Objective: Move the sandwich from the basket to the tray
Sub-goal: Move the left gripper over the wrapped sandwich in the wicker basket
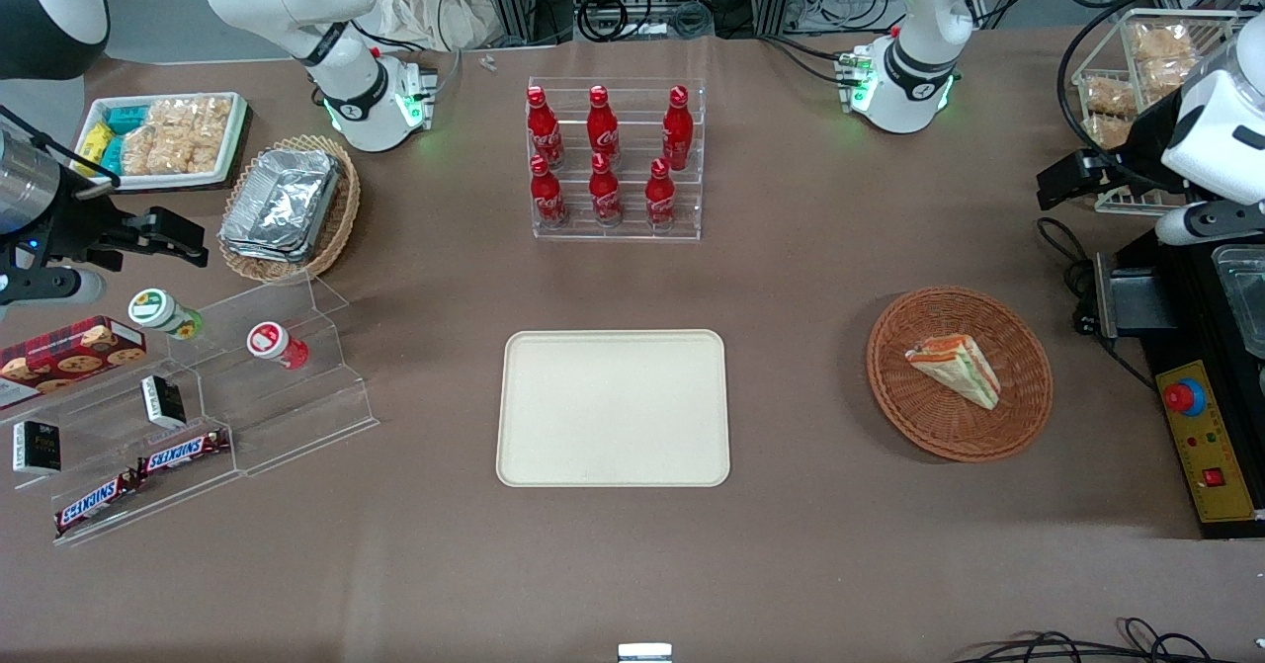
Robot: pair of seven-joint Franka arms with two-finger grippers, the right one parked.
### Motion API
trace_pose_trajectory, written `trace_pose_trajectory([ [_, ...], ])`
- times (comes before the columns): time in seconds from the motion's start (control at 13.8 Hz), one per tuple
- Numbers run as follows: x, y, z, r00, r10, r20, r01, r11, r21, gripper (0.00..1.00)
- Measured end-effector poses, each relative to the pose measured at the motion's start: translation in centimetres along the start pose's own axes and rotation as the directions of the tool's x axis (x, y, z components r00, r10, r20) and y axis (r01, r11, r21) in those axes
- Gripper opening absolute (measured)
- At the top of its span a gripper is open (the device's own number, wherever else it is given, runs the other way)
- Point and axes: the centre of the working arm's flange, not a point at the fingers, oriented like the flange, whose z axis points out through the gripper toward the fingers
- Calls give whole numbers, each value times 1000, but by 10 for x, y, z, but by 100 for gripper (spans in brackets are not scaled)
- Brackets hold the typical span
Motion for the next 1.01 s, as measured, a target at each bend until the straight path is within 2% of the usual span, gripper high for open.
trace_pose_trajectory([
  [0.36,5,-3,5,1000,-18,9,18,1000,3,100],
  [0.51,12,-5,19,996,-90,26,90,996,8,100],
  [0.58,18,-5,32,990,-140,21,140,990,7,100],
  [0.8,34,-2,98,942,-336,5,336,942,2,100],
  [1.01,40,-2,165,902,-433,-7,433,902,-6,100],
])
